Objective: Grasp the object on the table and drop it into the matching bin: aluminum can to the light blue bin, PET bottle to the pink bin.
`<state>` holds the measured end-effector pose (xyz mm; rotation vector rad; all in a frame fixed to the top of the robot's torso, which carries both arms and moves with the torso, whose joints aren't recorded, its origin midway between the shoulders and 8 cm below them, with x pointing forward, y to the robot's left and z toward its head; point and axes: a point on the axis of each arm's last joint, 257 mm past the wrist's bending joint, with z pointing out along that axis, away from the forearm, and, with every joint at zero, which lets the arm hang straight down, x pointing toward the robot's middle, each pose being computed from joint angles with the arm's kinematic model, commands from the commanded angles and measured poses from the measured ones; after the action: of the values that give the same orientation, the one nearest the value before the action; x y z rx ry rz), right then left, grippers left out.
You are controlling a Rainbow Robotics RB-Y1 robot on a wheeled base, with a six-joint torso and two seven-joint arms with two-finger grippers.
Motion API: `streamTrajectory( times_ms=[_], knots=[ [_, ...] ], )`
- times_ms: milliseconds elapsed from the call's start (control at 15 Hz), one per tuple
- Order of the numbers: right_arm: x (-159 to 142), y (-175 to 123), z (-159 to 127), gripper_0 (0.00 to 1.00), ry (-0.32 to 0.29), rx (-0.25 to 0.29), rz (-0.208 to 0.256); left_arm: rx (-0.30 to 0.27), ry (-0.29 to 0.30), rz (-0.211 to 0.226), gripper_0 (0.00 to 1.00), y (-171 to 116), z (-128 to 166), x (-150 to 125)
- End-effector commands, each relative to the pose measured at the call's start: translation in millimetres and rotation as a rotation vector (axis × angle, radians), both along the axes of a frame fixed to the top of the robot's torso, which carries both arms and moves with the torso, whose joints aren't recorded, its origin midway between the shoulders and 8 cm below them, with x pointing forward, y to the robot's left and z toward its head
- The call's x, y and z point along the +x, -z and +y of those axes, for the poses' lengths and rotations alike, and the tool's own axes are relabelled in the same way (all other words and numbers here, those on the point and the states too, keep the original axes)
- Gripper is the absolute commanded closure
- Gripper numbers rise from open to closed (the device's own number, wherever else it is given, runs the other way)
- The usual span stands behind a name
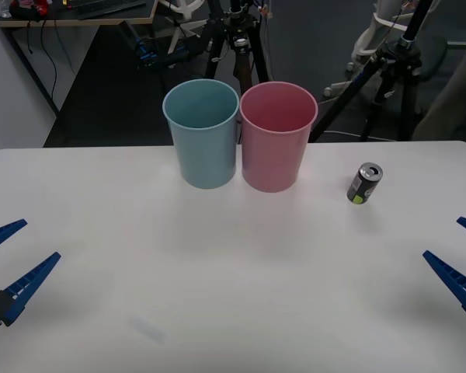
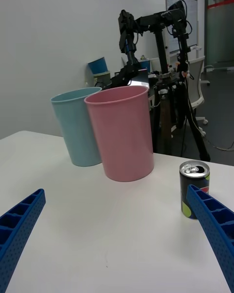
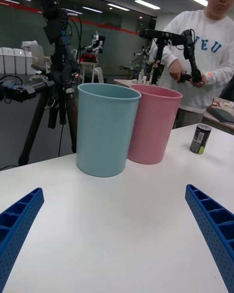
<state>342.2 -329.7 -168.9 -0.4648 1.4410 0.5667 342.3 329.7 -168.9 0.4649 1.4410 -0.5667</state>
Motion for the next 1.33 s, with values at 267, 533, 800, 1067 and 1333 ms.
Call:
streamTrajectory(
  times_ms=[267,533,800,1067,1333],
  knots=[
    [-2,8,-1,0.0,0.017,0.019,0.015,0.0,0.0,0.0,0.0,0,0,0],
    [12,24,2,0.0,0.074,-0.043,0.042,0.0,0.0,0.0,0.0,0,0,0],
    [35,48,-2,0.0,0.162,-0.141,0.052,0.0,0.0,0.0,0.0,0,0,0],
    [60,63,-4,0.0,0.269,-0.187,0.049,0.0,0.0,0.0,0.0,0,0,0],
    [87,70,3,0.0,0.353,-0.174,0.068,0.0,0.0,0.0,0.0,0,0,0]
  ],
)
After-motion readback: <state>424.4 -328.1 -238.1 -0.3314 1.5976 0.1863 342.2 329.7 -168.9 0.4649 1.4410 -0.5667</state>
